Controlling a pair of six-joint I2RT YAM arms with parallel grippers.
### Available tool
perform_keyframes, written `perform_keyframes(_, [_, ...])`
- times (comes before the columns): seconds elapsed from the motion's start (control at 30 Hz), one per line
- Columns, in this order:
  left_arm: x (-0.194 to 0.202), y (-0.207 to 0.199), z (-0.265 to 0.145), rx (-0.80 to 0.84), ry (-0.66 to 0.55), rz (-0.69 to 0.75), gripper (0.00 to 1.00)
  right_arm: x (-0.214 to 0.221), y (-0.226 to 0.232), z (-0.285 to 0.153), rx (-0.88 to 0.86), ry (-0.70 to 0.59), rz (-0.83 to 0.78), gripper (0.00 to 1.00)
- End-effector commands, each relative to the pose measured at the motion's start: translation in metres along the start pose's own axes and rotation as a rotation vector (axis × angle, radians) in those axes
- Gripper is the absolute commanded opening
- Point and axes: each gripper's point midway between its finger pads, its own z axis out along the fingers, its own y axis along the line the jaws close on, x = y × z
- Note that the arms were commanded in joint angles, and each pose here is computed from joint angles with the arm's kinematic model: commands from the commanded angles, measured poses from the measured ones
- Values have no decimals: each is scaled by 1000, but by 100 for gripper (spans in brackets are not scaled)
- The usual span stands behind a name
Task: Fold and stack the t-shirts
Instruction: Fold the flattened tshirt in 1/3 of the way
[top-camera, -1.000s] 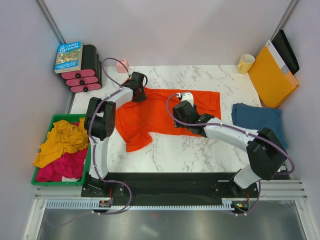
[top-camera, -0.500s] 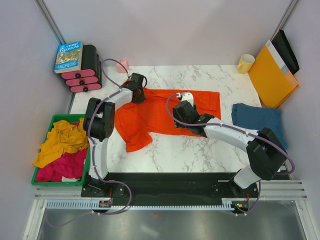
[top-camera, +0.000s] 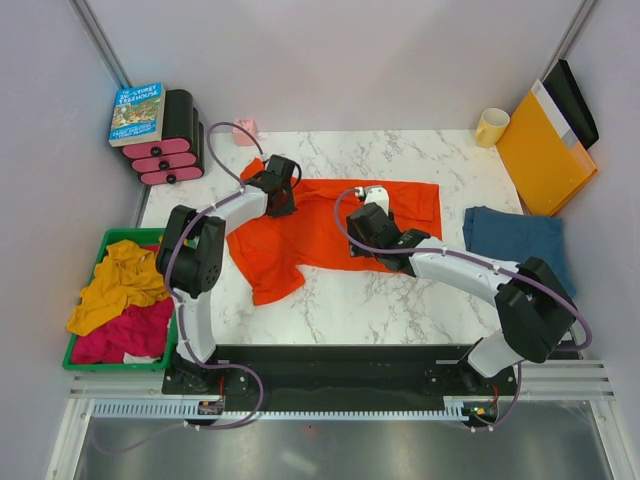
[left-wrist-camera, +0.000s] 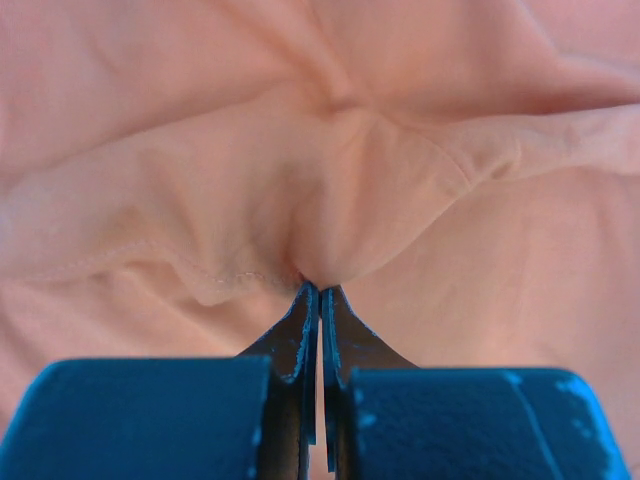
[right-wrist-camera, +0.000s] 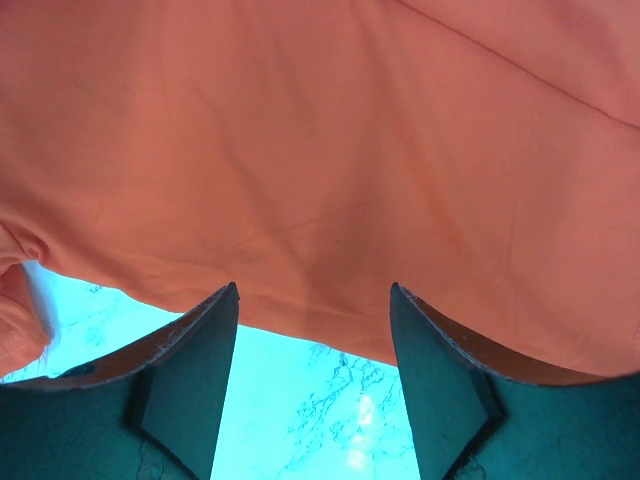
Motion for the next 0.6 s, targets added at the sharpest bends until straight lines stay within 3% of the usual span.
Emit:
perform_keyframes(0.0, [-8, -1, -24, 8, -45, -39, 2, -14, 5, -11, -41, -55, 48, 69])
perform_keyframes(0.57, [59, -21, -43, 41, 42, 18, 2, -11, 5, -12, -51, -61, 67, 69])
